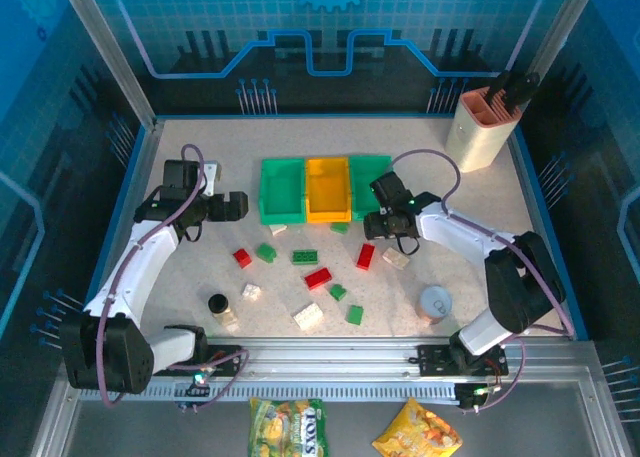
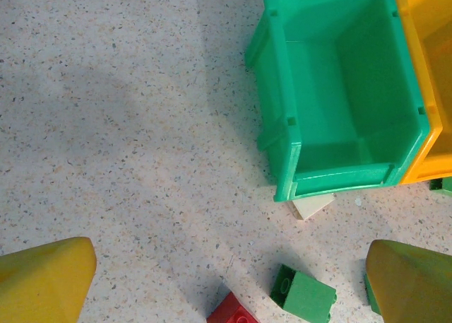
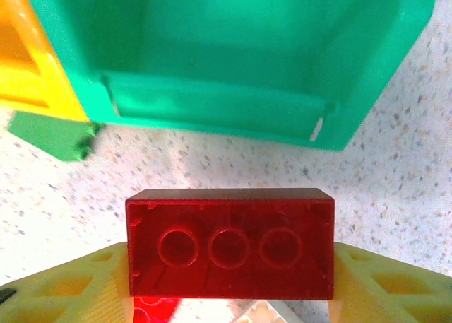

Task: Sort the legos into containers by color
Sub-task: Pick up the lego from the center of the table, then place the lego in the container.

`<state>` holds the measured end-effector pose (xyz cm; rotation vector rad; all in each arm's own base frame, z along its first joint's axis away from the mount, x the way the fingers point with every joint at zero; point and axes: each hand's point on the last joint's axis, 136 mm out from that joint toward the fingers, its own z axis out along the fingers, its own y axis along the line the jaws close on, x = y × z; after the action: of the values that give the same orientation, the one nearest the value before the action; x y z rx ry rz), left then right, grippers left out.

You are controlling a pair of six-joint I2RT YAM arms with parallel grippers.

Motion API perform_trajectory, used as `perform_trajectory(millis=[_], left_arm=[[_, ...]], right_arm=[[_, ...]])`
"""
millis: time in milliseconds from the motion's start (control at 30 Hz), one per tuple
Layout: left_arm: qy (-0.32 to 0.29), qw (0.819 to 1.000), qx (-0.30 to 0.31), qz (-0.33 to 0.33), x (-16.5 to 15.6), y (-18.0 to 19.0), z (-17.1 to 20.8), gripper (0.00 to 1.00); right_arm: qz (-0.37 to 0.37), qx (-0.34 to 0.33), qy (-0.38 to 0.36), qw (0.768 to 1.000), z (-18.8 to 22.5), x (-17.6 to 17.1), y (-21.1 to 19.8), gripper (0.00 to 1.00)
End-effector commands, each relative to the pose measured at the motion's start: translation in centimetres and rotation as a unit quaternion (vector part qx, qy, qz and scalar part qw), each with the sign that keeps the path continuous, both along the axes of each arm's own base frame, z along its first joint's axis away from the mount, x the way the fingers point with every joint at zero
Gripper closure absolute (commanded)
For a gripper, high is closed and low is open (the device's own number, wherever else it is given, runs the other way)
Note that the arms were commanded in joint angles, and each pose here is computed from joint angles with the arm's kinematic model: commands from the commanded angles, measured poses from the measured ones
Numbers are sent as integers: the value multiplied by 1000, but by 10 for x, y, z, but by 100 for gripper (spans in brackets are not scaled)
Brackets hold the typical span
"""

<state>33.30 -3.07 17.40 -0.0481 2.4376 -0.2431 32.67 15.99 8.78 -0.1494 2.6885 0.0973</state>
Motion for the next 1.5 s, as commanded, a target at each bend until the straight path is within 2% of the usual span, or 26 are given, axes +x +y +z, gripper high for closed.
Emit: perform_trajectory(millis=[0, 467, 633, 1067, 1467], left_arm=[[-7, 1000, 4, -8, -1, -1, 2, 1], [-8, 1000, -2, -9, -1, -3, 3, 1], [-8, 1000, -5, -10, -1, -4, 3, 1], [-8, 1000, -5, -11, -1, -4, 2, 1], [-6, 1000, -3, -11, -2, -3, 2, 1]], right_arm=[[-2, 11, -16, 1000, 22, 10, 8, 36], [-39, 3, -51, 998, 36, 89, 21, 36], [-52, -1, -51, 997, 30, 108, 18, 36], [-69, -11, -44, 997, 14, 123, 12, 30], [-68, -6, -57, 996, 31, 119, 9, 26]])
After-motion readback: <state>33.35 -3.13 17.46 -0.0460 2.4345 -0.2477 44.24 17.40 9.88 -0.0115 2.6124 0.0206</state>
